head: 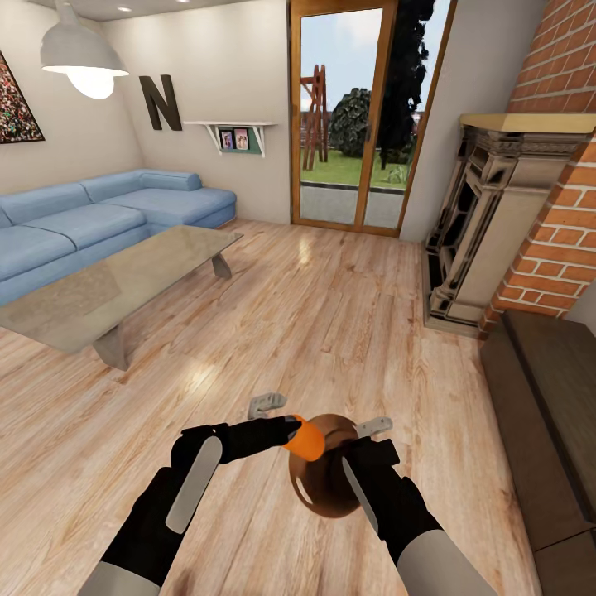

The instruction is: Put the three can of soda from the living room inside the tash can in the kitchen.

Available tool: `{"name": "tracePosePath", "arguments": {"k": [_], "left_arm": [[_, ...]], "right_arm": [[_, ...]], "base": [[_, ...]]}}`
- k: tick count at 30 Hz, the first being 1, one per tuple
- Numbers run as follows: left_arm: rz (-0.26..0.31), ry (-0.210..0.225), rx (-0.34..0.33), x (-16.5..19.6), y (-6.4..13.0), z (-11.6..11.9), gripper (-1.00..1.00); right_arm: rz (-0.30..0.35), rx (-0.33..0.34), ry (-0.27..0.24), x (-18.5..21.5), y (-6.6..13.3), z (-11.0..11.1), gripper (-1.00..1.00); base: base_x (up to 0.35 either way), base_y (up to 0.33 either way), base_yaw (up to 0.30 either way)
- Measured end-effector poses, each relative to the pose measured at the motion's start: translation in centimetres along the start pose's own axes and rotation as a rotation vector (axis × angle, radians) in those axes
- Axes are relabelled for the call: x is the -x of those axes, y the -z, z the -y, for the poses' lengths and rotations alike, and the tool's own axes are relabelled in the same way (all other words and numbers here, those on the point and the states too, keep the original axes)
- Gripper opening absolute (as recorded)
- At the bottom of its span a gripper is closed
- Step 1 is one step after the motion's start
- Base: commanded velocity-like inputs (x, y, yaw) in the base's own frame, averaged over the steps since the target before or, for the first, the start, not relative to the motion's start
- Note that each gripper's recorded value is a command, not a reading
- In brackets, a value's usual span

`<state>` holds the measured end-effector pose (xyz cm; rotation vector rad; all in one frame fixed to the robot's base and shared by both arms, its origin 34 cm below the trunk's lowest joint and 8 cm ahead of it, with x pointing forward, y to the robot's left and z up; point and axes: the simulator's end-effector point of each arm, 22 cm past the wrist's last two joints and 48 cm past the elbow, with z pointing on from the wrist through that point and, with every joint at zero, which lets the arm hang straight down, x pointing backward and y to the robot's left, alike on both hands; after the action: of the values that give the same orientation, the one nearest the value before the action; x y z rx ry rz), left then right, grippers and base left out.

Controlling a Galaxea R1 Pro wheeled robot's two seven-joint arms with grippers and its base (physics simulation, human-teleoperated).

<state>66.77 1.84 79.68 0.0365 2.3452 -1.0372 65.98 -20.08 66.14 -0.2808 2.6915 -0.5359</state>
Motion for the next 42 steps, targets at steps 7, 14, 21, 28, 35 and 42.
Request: {"name": "tracePosePath", "arguments": {"k": [7, 14, 21, 28, 35, 42], "left_arm": [[0.007, -0.001, 0.000, 0.1, 0.0, 0.0, -1.00], [0.005, 0.001, 0.003, 0.0, -0.2, -0.1, -1.00], [0.009, 0.020, 0.015, -0.6, -0.9, -0.9, -1.00], [-0.004, 0.039, 0.022, -1.5, -1.5, -1.4, -1.00], [-0.035, 0.021, 0.010, -3.5, -3.1, -0.4, -1.00], [-0.059, 0.015, 0.018, -5.2, -4.0, -0.6, -1.00]], "right_arm": [[-0.001, 0.000, 0.001, 0.0, 0.0, 0.0, -1.00], [-0.001, 0.000, 0.001, 0.0, 0.0, 0.0, -1.00], [0.010, 0.004, 0.021, 0.3, 0.3, -0.5, -1.00], [0.004, 0.027, 0.013, 0.1, 0.4, -1.2, -1.00], [0.017, 0.074, 0.030, 0.4, 1.1, -3.2, -1.00], [0.016, 0.088, 0.034, 0.4, 1.2, -3.8, -1.00]], "base": [[0.000, 0.000, 0.000], [0.000, 0.000, 0.000], [0.000, 0.000, 0.000], [0.000, 0.000, 0.000], [0.000, 0.000, 0.000], [0.000, 0.000, 0.000]]}}
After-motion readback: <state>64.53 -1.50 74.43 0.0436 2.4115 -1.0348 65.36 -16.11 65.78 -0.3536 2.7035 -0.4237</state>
